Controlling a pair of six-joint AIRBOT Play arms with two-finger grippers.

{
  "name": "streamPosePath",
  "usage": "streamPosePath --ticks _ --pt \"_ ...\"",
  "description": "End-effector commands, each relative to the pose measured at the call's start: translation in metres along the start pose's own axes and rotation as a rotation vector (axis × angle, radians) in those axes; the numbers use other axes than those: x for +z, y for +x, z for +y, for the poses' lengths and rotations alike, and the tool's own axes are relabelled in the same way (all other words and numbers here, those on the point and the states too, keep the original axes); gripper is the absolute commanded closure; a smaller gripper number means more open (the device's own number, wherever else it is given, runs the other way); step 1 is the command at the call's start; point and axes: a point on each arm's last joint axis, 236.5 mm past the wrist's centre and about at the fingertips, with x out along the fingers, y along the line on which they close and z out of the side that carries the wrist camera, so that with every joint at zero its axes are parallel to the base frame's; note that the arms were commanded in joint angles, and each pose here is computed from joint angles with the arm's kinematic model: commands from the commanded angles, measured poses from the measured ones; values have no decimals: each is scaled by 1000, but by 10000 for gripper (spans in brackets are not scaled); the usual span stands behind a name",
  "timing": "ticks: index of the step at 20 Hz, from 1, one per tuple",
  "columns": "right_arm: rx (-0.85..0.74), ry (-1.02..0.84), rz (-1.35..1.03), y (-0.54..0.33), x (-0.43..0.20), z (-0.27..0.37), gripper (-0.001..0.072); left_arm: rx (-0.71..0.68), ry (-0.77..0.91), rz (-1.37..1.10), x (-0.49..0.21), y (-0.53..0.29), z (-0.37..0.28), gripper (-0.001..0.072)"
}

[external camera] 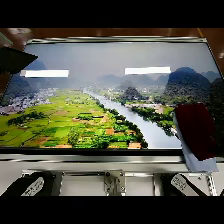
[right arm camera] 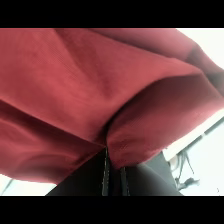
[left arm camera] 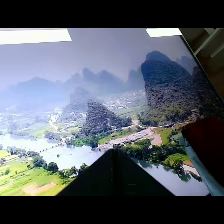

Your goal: Fold the shirts.

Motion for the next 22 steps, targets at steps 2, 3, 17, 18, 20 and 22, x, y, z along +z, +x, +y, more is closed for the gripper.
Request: streamPosePath --ticks 2,3,17,18,20,22 --pt "-58 -4 87 27 -17 -8 651 -11 -3 -6 1 -1 -3 671" --pt "-70 0 77 30 -14 -10 651 -11 -3 -6 1 -1 -3 671" --pt "504 -17 -824 -212 104 69 202 461 76 362 -77 42 135 673" --pt "663 -69 -929 -253 98 99 202 596 85 480 -103 46 164 673" --pt "813 -305 -968 -283 60 169 200 669 123 733 -159 65 177 669" --pt "688 -596 -837 -239 15 226 17 616 151 936 -211 90 161 328"
